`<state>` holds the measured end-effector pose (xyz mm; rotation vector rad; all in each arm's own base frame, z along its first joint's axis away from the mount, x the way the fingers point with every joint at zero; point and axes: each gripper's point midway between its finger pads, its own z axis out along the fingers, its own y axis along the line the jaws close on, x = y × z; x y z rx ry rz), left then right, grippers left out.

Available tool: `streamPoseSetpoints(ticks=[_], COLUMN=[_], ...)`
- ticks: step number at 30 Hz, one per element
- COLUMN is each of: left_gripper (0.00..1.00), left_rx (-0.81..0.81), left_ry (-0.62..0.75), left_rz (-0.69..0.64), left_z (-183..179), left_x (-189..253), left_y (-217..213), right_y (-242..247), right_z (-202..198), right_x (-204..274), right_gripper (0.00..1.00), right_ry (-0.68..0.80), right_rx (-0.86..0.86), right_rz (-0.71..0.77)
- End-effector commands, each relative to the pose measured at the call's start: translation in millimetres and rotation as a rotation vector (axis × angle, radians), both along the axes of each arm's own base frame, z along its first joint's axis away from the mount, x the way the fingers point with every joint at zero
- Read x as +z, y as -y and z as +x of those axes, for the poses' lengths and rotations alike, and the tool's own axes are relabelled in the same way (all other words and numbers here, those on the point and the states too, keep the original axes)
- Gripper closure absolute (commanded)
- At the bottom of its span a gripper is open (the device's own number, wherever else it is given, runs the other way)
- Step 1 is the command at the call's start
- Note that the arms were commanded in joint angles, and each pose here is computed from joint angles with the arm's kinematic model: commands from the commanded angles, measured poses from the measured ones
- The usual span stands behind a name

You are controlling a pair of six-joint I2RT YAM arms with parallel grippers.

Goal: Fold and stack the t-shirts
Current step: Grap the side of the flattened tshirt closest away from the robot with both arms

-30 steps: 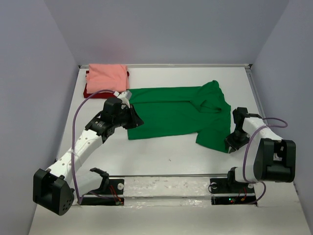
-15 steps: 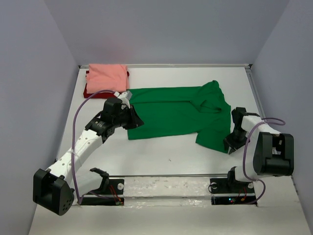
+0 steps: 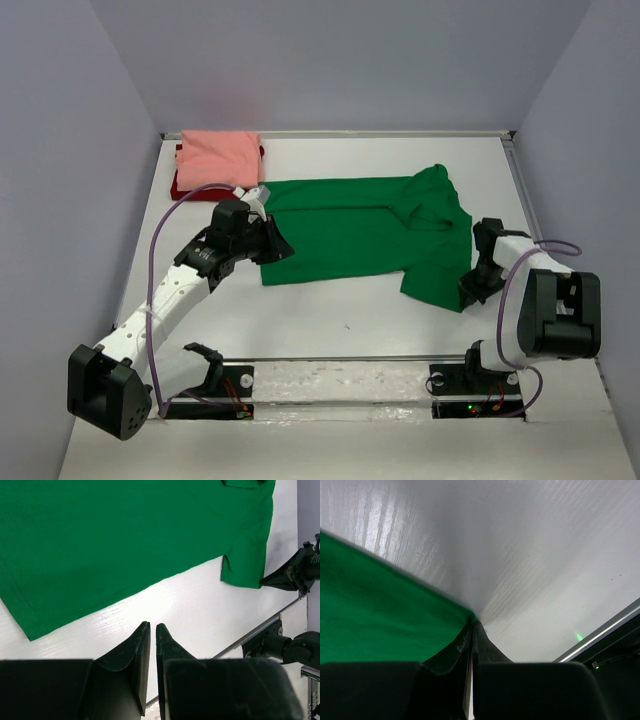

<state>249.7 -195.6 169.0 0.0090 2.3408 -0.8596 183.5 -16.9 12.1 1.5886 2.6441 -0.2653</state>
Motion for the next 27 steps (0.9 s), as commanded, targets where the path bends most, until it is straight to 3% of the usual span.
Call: streamPoseSetpoints(ticks=[1, 8, 17, 27], left_gripper=[0.80, 0.80, 0.80, 0.77], left_rx=[-0.025, 0.006, 0.092, 0.224], left_ry=[0.042, 0.027, -0.131, -0.338], left_rz=[-0.027, 0.002, 0.144, 0.257], left_z=[1, 8, 19, 2], left_x=[12, 3, -54, -100], left_y=[5, 1, -12, -21], right_y=[5, 8, -9, -52], right_z=[-6, 4, 52, 86], right_x=[-13, 8, 58, 83], right_gripper=[1.00, 1.00, 1.00, 1.00], right_ry=[-0.007, 0.087, 0.404, 0.455], right_rx=[-0.025, -0.012, 0.146, 0.416], right_rz=[-0.028, -0.060, -0.048, -0.072])
